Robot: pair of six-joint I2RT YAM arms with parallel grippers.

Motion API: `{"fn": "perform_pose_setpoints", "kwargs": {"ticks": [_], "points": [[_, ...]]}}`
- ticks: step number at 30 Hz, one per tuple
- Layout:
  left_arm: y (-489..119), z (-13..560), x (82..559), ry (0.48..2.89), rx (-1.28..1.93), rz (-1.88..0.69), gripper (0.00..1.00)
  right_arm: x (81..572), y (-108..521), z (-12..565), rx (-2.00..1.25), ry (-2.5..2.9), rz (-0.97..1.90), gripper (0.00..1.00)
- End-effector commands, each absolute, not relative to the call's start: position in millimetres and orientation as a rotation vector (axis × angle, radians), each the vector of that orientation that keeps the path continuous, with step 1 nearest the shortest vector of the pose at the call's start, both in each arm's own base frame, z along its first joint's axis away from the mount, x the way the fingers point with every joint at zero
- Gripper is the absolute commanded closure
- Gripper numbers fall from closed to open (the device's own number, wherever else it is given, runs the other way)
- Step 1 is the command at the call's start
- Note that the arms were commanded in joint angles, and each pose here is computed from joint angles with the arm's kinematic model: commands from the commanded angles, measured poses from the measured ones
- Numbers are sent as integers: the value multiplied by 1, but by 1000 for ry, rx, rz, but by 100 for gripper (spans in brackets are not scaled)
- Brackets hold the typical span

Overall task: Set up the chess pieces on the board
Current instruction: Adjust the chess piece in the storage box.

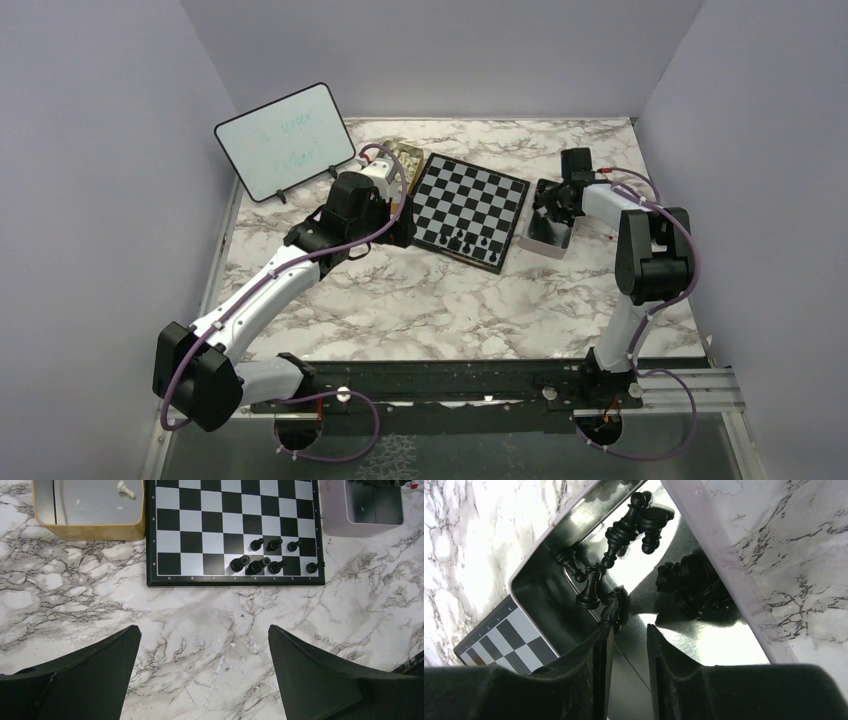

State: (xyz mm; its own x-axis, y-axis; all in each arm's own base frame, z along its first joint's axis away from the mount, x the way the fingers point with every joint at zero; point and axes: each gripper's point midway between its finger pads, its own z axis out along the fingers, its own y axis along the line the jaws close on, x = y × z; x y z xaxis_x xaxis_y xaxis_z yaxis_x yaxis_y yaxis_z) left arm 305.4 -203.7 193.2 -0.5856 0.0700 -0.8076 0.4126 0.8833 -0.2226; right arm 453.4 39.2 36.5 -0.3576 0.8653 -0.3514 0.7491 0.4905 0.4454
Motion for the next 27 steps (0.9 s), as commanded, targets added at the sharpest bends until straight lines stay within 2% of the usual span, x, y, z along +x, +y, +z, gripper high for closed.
{"fn": "perform_pose_setpoints", "kwargs": {"ticks": [1,27], "points": [[-201,198,306,2139,347,-485,1,468,44,56,1312,2130,344,65],[-203,197,305,2142,352,-494,1,465,50,26,1296,2233,323,64]]}}
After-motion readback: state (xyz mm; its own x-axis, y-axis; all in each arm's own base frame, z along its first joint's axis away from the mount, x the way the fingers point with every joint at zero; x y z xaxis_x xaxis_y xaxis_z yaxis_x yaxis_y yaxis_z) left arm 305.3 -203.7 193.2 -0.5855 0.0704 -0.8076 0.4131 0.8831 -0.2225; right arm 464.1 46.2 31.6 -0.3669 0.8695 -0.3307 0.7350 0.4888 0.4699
